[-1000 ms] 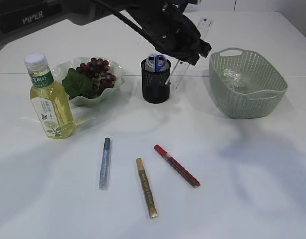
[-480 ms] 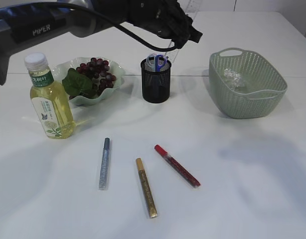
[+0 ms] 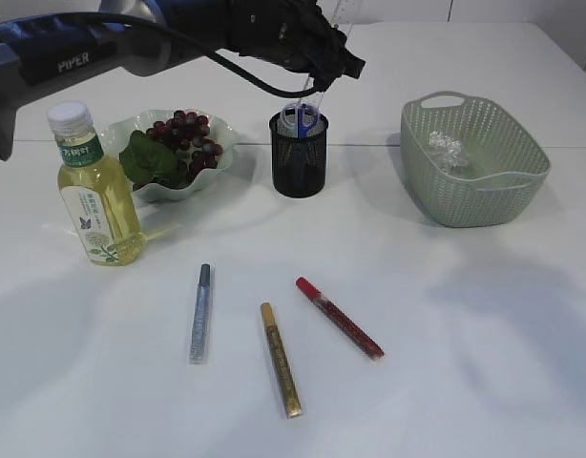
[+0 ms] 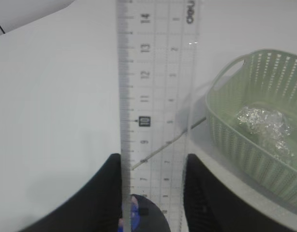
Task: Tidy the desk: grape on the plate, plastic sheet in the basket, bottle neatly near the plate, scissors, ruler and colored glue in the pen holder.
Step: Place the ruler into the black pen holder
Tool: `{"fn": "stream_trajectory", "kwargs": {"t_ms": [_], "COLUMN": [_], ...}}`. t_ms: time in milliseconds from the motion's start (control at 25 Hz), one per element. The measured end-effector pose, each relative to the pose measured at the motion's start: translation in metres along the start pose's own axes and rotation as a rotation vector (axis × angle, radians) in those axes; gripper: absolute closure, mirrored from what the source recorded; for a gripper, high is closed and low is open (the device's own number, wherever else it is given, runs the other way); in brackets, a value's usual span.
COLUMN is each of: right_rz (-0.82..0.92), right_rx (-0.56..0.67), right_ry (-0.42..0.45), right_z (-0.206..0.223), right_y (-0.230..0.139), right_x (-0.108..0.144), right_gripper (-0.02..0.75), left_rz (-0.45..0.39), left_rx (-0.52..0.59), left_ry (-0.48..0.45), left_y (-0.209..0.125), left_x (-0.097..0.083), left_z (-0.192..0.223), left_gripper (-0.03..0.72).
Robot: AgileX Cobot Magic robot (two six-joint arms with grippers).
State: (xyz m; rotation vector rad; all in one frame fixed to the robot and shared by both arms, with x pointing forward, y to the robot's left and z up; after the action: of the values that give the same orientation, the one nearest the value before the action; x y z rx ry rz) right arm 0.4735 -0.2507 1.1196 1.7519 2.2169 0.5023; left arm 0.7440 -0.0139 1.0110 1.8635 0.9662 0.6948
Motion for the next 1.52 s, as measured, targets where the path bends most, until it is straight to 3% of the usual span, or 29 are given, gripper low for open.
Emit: {"fn": "stream_trajectory", "kwargs": {"t_ms": [440,1240,1520], "right_rz": [-0.001,-0.002,-0.002], "right_rx": [0.002,0.002,0.002], "right_ry": [-0.003,-0.005,-0.005], "right_z": [0.0,0.0,0.0], "right_y": [0.0,0.0,0.0], "right_x": [0.0,-0.001,-0.001], "right_gripper": [0.374,0.374,0.374], "left_rz": [-0.021,-0.097,-0.106], "left_rx": [0.132,0.249,0.339], "left_ry": [-0.008,-0.065,-0.083], "left_y": [0.0,0.054,0.065], "left_x": [0.0,-0.001,-0.001], "left_z": [-0.018,-0.114,-0.16], "left_gripper": [0.407,0.407,0.407]}}
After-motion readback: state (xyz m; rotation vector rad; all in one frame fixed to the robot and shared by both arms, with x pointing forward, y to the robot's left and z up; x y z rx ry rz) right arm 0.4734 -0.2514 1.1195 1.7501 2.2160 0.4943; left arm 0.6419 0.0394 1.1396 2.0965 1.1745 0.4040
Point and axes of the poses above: a point on each arm's last joint axis where the gripper is mounted, z pointing out along that axis toward the gripper, x along the wrist's bending axis when the last joint is at zero, y = z × x, the point moved 3 cm from there along z, pointing out along that axis toward the gripper, and after that the axes turned 3 degrees about -z, right-handed, at the moved point
